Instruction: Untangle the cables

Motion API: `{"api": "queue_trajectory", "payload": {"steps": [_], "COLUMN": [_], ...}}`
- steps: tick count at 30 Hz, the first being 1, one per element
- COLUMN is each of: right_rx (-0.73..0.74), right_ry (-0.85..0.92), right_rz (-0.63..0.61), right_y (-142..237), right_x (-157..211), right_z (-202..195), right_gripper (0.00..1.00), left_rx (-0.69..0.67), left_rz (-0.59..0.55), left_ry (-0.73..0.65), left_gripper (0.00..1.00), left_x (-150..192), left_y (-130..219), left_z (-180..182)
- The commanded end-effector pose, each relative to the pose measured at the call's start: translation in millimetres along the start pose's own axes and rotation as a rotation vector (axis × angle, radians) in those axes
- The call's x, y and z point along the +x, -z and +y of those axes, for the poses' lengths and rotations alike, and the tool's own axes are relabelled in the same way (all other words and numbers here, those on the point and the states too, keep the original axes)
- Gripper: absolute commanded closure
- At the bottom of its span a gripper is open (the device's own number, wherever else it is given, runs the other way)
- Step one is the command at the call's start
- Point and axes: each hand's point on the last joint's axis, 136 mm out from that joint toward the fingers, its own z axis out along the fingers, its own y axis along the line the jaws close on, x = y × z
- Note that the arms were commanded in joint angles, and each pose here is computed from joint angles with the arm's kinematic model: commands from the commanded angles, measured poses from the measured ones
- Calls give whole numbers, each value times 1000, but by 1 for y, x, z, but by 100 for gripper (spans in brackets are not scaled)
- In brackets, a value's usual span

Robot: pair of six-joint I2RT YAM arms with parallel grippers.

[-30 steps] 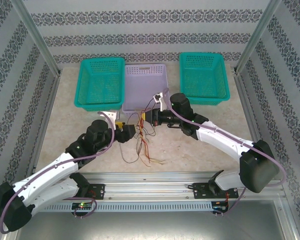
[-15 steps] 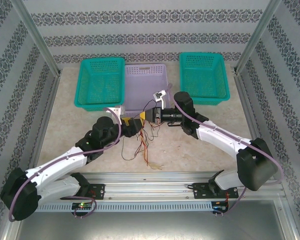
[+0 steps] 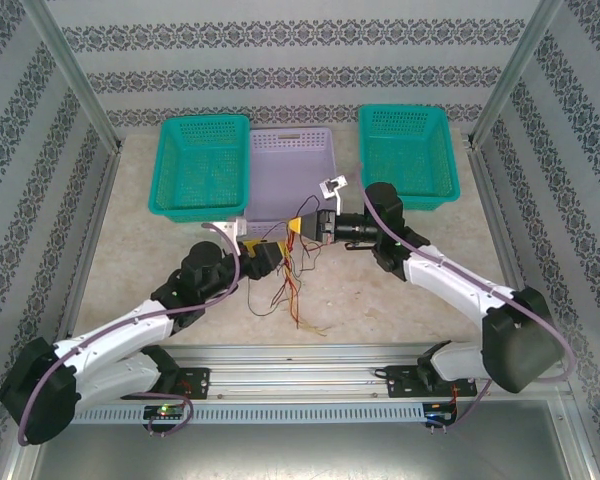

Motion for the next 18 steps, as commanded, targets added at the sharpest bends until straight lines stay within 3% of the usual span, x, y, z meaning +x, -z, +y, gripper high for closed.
{"api": "queue_trajectory", "payload": {"steps": [1, 3, 7, 18], "right_rx": [83, 135, 153, 110], "right_ry": [63, 36, 5, 104], "right_rz": [-65, -113, -204, -235], "right_y": [16, 28, 51, 77], "right_x": [-16, -21, -29, -29], "right_z": [-3, -18, -27, 18], "right_gripper": [100, 100, 100, 100], "left_rx": [36, 1, -81, -114], "left_rz": [-85, -94, -63, -12], "left_ry": [5, -7, -21, 32], "left_gripper": [33, 28, 27, 28], "left_x": [-21, -20, -12, -16], "left_y": [6, 6, -7, -76], "left_z": [-10, -1, 24, 63]}}
